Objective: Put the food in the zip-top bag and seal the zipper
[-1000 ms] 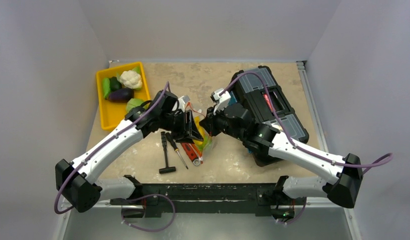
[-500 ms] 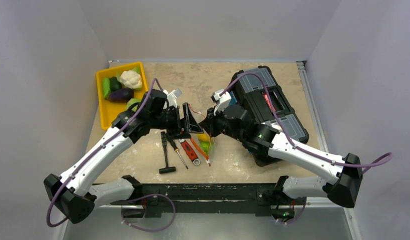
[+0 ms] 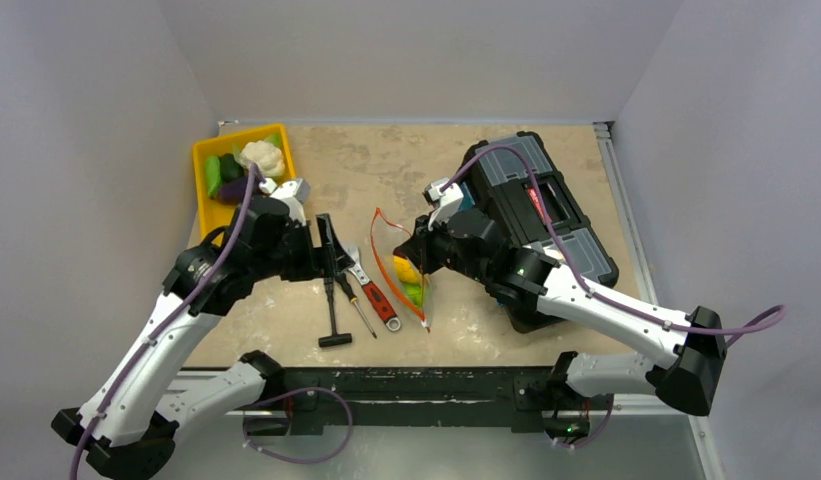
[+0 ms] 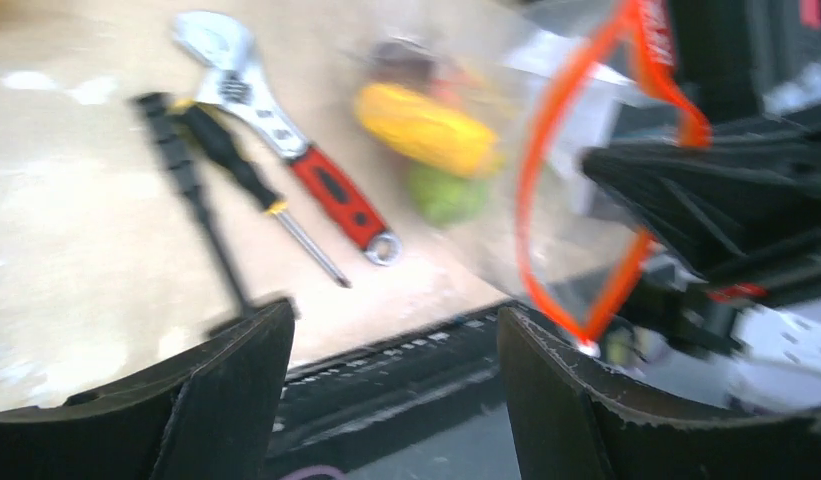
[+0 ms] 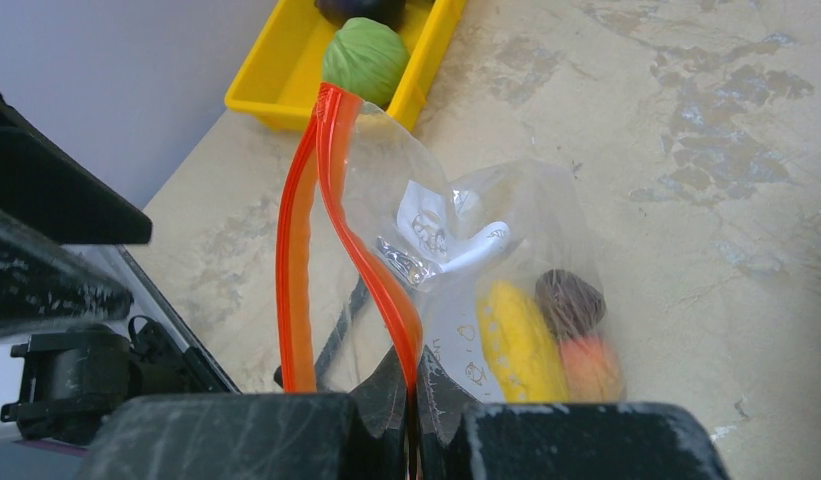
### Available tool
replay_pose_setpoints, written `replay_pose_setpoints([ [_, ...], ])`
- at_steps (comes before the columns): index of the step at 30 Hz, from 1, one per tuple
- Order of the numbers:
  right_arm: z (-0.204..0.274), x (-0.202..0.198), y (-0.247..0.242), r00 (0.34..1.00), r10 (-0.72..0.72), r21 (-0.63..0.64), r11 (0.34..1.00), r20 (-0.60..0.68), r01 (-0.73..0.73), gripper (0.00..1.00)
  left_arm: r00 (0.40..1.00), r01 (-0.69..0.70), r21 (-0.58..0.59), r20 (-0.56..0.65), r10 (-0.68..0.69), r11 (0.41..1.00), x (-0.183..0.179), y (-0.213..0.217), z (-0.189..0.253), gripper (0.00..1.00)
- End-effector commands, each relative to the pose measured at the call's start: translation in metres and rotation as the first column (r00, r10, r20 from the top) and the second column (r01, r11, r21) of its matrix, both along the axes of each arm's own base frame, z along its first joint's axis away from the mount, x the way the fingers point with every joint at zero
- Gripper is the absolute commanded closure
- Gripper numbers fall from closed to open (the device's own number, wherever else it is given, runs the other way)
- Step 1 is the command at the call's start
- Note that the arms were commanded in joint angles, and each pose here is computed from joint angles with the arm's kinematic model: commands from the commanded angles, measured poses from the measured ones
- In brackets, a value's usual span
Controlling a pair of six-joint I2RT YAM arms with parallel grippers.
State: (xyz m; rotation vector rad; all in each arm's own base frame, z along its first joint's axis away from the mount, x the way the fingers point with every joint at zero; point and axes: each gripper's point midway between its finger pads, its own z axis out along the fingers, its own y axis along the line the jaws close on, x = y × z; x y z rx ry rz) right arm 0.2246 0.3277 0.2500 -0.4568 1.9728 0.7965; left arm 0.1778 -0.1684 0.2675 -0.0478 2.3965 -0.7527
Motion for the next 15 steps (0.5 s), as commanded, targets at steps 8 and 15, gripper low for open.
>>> replay_pose_setpoints([
  [8,0.006,0.005,0.004,1.0,-0.019,0.005,1.0,0.018,0.019,1.0,0.855,-0.506,0.427,0.365,0.369,0.749,0.022,0.146,-0.007,0.14],
  [15,0.006,0.009,0.007,0.999,-0.01,-0.007,1.0,0.04,0.01,1.0,0.745,-0.647,0.394,0.51,0.43,0.653,0.069,0.164,0.001,0.0],
])
